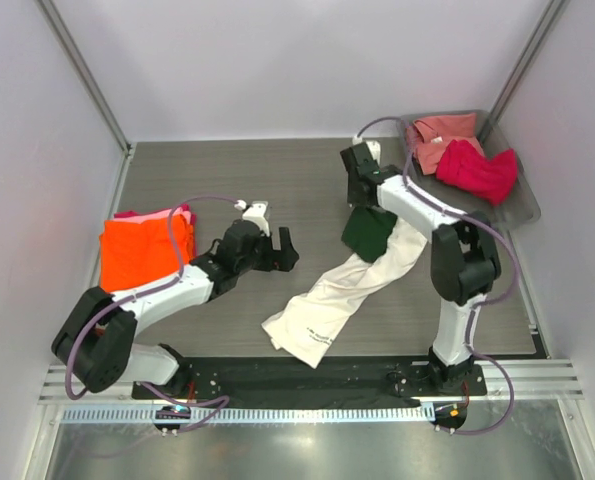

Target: Fold and stack the t-shirts

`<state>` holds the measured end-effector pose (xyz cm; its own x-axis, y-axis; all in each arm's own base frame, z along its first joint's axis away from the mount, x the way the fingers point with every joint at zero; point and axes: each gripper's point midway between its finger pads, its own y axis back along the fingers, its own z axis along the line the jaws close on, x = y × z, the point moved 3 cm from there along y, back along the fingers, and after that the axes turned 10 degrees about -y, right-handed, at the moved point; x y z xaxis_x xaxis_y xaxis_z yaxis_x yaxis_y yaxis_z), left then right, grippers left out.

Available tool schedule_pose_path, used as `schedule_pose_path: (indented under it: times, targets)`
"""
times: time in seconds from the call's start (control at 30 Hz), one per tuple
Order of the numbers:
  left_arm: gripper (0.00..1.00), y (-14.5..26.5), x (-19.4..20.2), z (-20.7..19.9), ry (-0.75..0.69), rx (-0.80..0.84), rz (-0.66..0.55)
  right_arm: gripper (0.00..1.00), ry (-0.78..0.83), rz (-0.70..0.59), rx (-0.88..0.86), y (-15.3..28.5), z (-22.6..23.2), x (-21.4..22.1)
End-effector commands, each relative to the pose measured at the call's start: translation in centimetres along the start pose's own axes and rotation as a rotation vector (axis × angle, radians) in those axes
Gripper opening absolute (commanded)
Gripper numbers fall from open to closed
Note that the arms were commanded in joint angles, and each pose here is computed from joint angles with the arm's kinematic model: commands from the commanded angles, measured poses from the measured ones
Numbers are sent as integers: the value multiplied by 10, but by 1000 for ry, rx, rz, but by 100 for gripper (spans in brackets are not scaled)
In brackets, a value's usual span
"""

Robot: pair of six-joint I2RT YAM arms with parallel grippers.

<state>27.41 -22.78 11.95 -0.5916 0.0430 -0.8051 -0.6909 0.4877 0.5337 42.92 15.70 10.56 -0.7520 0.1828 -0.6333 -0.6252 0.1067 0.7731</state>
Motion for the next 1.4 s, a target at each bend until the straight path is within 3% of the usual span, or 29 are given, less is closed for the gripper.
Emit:
schedule_pose_path:
  times: [0.0,0.13,0.17,0.2,0.23,0.27,0.33,0.43,0.7,0.9,1.17,1.37]
  targets:
    - [96,-5,-10,-24,-73,74,-13,1,-188,-306,-224,118,17,-108]
    - [95,-4,4,-51,-122,107,21,1,-385,-498,-222,190,-28,-155]
    - [96,-3,7,-54,-122,107,29,1,-442,-514,-180,189,-52,-155]
    - [96,0,9,-58,-121,113,32,1,-545,-577,-199,216,-76,-161]
    - [96,3,11,-60,-120,116,38,1,-592,-605,-261,225,-84,-166]
    - [96,6,14,-59,-118,114,46,1,-647,-603,-213,209,-117,-155]
    - [96,11,18,-57,-109,94,68,1,-701,-663,-251,229,-139,-150]
    - [96,19,33,-47,-106,51,126,1,-680,-682,-185,231,-163,-132]
    - [95,46,51,-50,-86,101,144,1,-672,-710,-82,231,-187,-103]
    - [89,58,75,-64,-77,174,213,1,-717,-750,58,235,-213,-84]
    - [87,60,104,-36,-31,6,298,1,-732,-755,113,230,-224,-65]
    - [63,52,117,-42,4,25,355,1,-717,-721,90,221,-217,-66]
